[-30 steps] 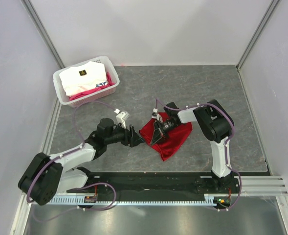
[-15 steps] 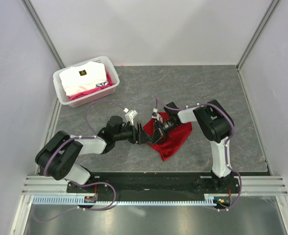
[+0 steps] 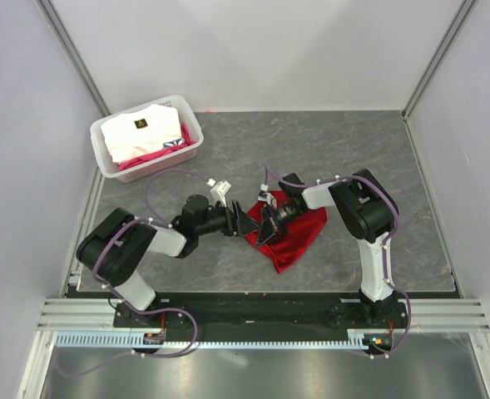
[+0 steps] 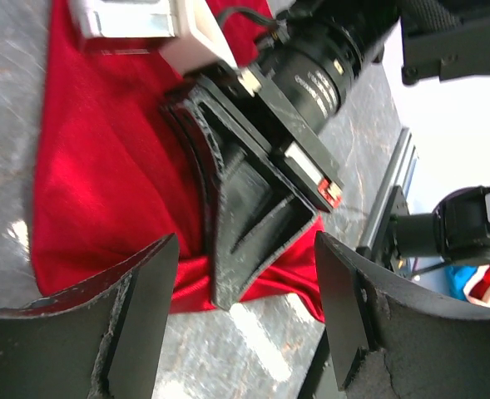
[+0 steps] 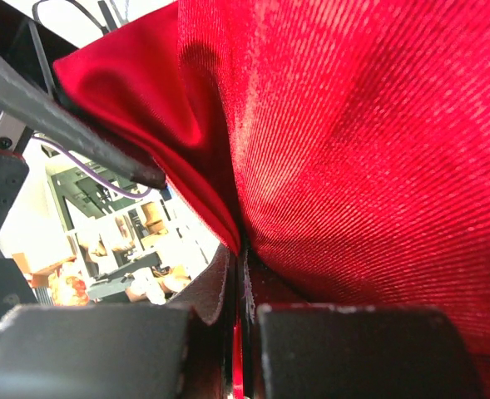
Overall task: Fold the napkin, place the utensils inside, and roll it up
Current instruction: Roll the napkin with the utensil
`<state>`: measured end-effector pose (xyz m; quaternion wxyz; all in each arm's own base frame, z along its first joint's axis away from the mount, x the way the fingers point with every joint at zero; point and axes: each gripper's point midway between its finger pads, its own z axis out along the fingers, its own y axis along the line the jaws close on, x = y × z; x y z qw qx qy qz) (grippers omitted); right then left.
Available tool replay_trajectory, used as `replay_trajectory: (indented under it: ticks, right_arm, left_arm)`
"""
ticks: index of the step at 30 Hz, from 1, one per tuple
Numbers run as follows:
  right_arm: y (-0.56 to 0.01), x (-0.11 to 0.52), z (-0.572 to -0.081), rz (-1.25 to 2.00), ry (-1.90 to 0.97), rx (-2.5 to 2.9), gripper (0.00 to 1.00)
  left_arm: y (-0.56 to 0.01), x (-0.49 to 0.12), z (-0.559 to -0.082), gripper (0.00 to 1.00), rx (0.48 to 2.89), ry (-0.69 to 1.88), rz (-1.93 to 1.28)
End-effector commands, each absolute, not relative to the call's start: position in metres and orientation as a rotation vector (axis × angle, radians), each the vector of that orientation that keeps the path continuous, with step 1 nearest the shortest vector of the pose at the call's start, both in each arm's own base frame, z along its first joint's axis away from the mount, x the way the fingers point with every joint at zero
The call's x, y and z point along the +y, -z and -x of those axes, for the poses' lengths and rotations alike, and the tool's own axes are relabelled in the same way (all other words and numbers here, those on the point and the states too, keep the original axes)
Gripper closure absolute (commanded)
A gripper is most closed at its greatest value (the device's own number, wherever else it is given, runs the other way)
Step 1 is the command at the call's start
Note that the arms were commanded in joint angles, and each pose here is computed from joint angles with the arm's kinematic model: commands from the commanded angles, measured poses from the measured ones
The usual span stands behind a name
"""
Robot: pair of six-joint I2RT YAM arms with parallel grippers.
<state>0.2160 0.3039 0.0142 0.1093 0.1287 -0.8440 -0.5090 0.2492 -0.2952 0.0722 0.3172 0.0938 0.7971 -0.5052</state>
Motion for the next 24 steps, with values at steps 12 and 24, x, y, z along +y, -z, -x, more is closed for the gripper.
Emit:
replay_trajectory:
  ticks: [12, 24]
  right_arm:
    - [0.018, 0.290, -0.225, -0.356, 1.328, -2.662, 1.00]
    - [-0.003, 0.288, -0.235, -0.341, 1.323, -2.764, 0.85]
  left_arm:
    - [-0.069, -0.297, -0.276, 0.27, 2.002, 1.264, -0.283]
    - [-0.029, -0.285, -0.269, 0.28, 2.110, 1.197, -0.260]
